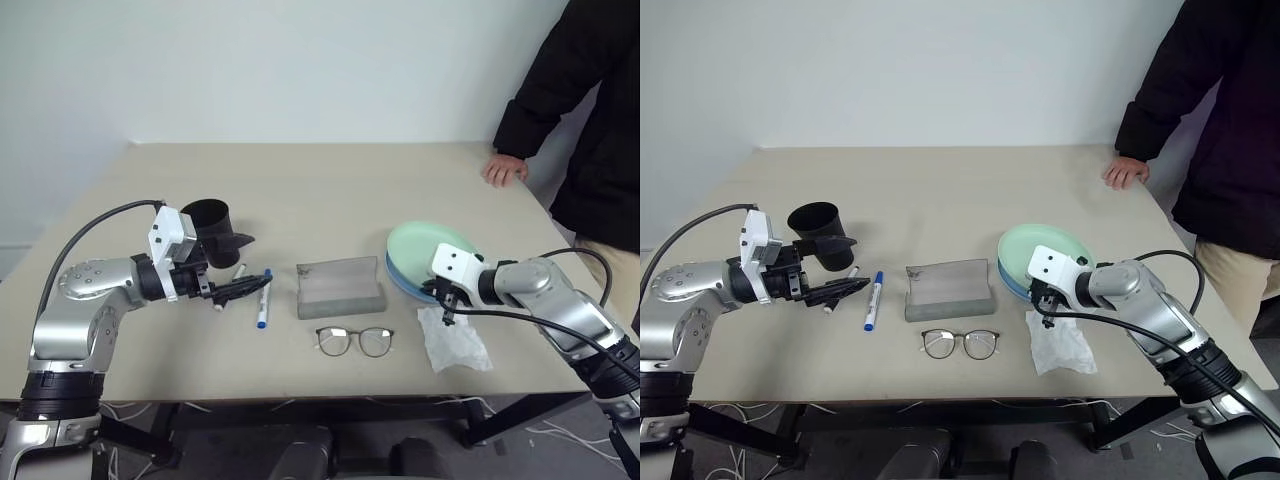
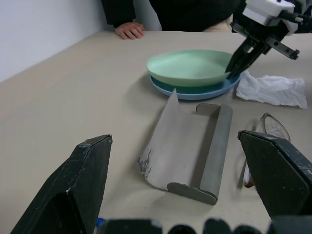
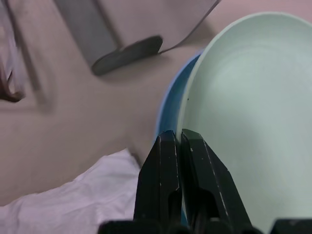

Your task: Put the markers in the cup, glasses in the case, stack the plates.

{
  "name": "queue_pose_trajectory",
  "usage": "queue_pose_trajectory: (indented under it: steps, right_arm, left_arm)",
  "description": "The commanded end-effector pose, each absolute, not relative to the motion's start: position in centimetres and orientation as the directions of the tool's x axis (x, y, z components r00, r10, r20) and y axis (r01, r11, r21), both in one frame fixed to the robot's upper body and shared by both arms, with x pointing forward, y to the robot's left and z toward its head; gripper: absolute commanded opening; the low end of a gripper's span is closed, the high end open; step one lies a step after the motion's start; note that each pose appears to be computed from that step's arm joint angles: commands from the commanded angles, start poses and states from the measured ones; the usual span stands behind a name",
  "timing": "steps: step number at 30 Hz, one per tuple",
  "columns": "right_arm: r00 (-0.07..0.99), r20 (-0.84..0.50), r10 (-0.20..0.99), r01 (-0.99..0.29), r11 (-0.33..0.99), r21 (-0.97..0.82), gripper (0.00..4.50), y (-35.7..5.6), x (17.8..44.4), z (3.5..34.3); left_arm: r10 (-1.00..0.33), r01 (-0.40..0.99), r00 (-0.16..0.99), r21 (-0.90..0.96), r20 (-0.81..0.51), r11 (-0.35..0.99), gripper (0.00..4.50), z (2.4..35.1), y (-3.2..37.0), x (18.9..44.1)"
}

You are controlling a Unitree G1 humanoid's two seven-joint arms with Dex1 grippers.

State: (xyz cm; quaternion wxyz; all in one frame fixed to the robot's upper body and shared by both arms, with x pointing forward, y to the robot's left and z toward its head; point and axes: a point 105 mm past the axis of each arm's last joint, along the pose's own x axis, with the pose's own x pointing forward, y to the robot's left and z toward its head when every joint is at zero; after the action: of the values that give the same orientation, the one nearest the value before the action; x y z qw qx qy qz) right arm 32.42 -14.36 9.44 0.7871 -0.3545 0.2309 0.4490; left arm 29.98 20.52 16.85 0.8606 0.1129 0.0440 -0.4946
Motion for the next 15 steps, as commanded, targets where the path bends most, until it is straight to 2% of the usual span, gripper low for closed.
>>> queue_pose_trajectory:
  steps: [1,14,15]
  right_arm:
    - [0.505,-0.67,0.544,-0.863,0.306,-0.402,0.03,-14.25,32.76,10.64]
    - [0.475,-0.7,0.533,-0.88,0.275,-0.388,0.03,-14.48,32.03,9.7]
    - [0.475,-0.7,0.533,-0.88,0.275,-0.387,0.24,-14.48,32.03,9.64]
  left_arm:
    - [-0.838,0.848,0.522,0.202,-0.163,0.489,4.43,18.42,20.62,29.83]
    - [-0.841,0.851,0.517,0.203,-0.162,0.484,4.43,18.53,20.4,29.83]
    - [-0.841,0.851,0.516,0.203,-0.162,0.483,4.43,18.54,20.39,29.86]
